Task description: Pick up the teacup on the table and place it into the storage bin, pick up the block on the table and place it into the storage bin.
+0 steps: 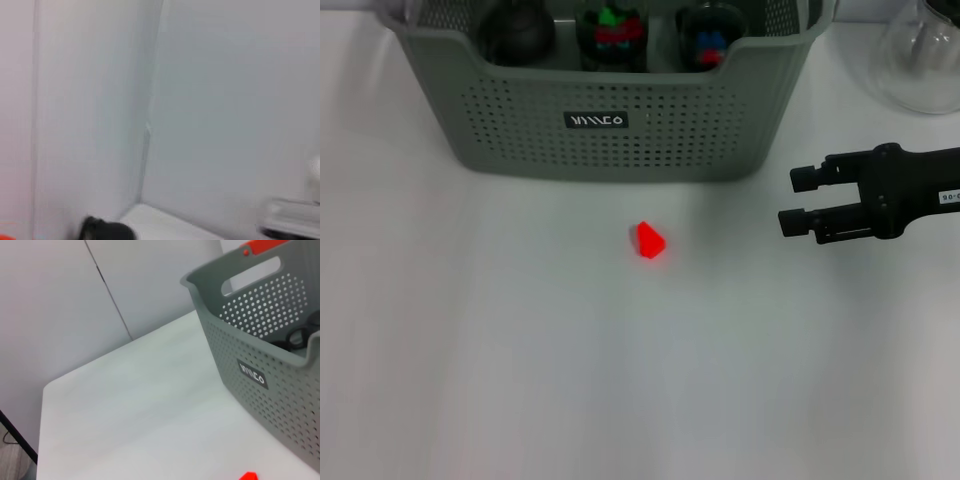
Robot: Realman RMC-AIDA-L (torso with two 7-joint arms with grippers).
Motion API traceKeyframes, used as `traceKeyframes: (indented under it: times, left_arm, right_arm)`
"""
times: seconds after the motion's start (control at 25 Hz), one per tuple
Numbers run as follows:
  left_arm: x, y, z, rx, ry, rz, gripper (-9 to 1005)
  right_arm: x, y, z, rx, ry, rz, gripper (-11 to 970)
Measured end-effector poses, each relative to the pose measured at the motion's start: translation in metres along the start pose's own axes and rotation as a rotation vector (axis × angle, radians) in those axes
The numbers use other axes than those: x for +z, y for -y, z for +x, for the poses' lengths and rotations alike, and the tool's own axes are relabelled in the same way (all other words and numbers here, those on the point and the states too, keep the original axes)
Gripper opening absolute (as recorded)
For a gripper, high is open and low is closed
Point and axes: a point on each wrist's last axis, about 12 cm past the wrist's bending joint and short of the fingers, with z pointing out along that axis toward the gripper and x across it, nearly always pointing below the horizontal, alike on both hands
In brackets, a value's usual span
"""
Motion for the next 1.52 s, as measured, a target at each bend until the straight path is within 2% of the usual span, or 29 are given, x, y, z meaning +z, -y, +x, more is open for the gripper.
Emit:
traceKeyframes:
  times: [0.12,0.2,0.36,0.52,0.68,0.84,1.08,1.28,1.52]
  left_arm:
    - [0.033,-0.021,-0.016,0.005,-0.051,-0.11,151]
    - [0.058,-0.044,-0.015,-0.001,-0.154,-0.228,151]
    - [0.1,-0.079,-0.009,-0.002,-0.342,-0.428,151]
    - [0.116,-0.102,0.008,-0.007,-0.451,-0.548,152]
    - [0.113,-0.122,0.023,-0.029,-0.473,-0.617,152]
    - [0.11,-0.129,0.034,-0.03,-0.49,-0.641,173]
    - [0.112,-0.124,0.042,-0.017,-0.506,-0.634,214]
    - [0.113,-0.12,0.041,0.0,-0.486,-0.636,248]
    - [0.101,-0.118,0.033,0.0,-0.454,-0.646,469]
  right_arm:
    - [-0.001,-0.001,0.002,0.004,-0.001,-0.001,779]
    - [-0.001,-0.001,0.002,0.004,-0.001,-0.001,779]
    - [-0.001,0.0,0.001,0.0,-0.001,-0.001,779]
    - [0.0,0.0,-0.001,-0.003,-0.001,-0.003,779]
    - [0.0,0.0,-0.001,-0.002,0.0,-0.005,779]
    - [0.0,0.0,-0.001,0.003,0.0,-0.004,779]
    - [0.001,0.0,-0.002,-0.001,-0.004,-0.005,779]
    - [0.001,0.0,-0.003,-0.003,-0.006,-0.007,779]
    - [0.0,0.0,-0.003,-0.008,-0.004,-0.003,779]
